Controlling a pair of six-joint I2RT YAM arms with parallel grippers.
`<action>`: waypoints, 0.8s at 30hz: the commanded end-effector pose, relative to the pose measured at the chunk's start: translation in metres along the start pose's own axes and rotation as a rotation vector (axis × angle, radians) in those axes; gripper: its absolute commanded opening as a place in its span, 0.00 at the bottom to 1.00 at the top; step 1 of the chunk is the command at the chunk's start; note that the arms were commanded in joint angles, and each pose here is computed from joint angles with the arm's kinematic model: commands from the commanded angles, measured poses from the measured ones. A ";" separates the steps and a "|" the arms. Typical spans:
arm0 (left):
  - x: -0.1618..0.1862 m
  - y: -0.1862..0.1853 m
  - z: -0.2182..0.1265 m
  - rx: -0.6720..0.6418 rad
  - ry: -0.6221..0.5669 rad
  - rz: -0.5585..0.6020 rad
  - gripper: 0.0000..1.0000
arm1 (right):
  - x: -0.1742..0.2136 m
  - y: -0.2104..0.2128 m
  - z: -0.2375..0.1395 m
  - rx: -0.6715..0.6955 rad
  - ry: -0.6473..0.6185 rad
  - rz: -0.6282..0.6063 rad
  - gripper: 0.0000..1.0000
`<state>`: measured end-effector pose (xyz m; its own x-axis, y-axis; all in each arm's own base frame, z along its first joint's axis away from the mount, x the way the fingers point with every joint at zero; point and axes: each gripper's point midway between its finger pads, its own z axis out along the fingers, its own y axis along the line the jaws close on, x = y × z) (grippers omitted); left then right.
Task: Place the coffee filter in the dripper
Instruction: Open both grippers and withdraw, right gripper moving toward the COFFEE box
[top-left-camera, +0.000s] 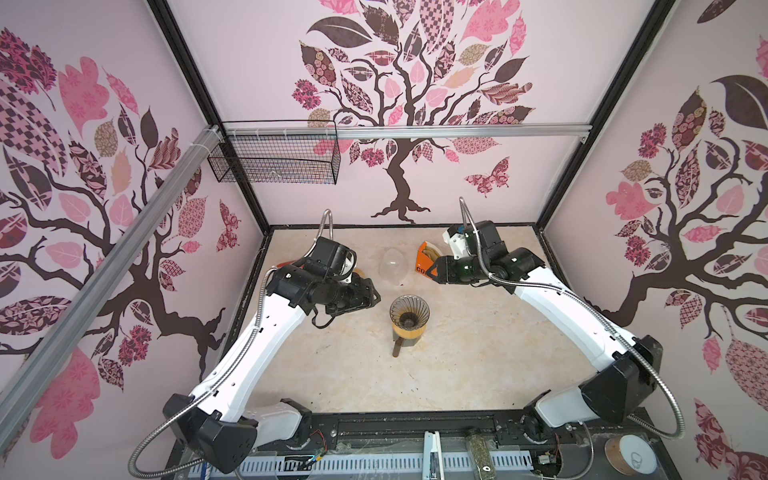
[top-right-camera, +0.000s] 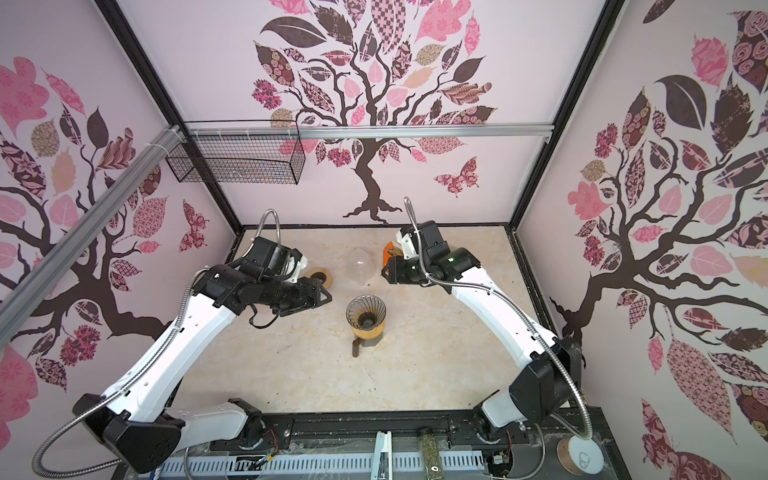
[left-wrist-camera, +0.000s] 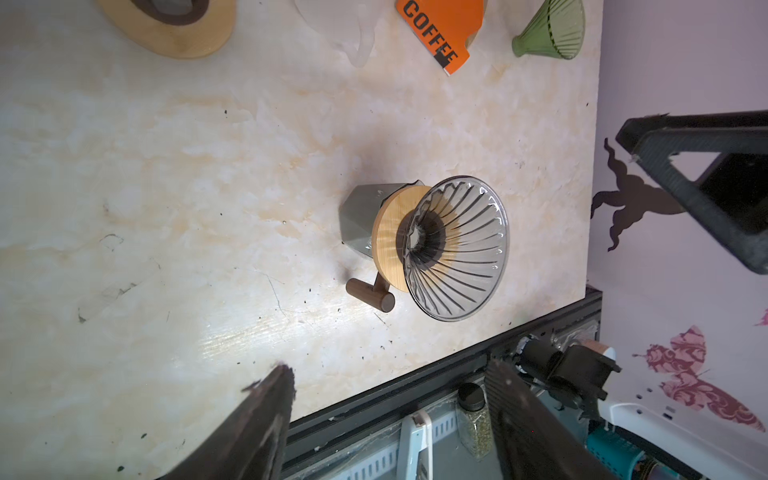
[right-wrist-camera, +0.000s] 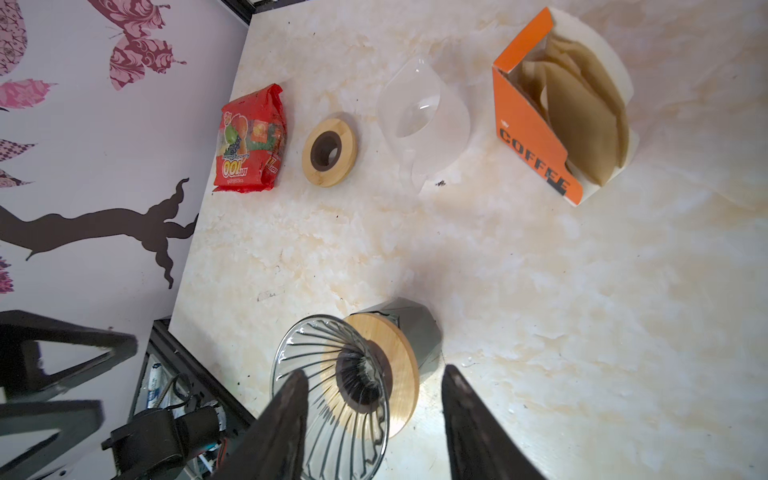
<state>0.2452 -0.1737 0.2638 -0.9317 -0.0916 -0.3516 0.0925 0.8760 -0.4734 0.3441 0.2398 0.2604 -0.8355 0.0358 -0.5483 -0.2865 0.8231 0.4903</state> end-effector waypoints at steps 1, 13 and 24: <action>-0.006 -0.001 -0.022 -0.009 -0.073 0.074 0.86 | -0.015 -0.007 0.002 0.029 -0.015 0.003 0.62; 0.015 -0.020 -0.043 0.130 -0.093 0.089 0.97 | -0.052 -0.036 0.009 0.118 -0.057 0.049 1.00; 0.028 -0.020 -0.011 0.081 -0.058 0.156 0.97 | -0.100 -0.065 0.043 0.143 -0.187 0.081 1.00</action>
<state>0.1999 -0.1866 0.2775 -0.8952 0.0312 -0.4446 0.2721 0.8283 -0.4897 0.4373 0.2066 0.2500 -0.7959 0.1682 -0.5816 -0.1346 0.8874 0.4408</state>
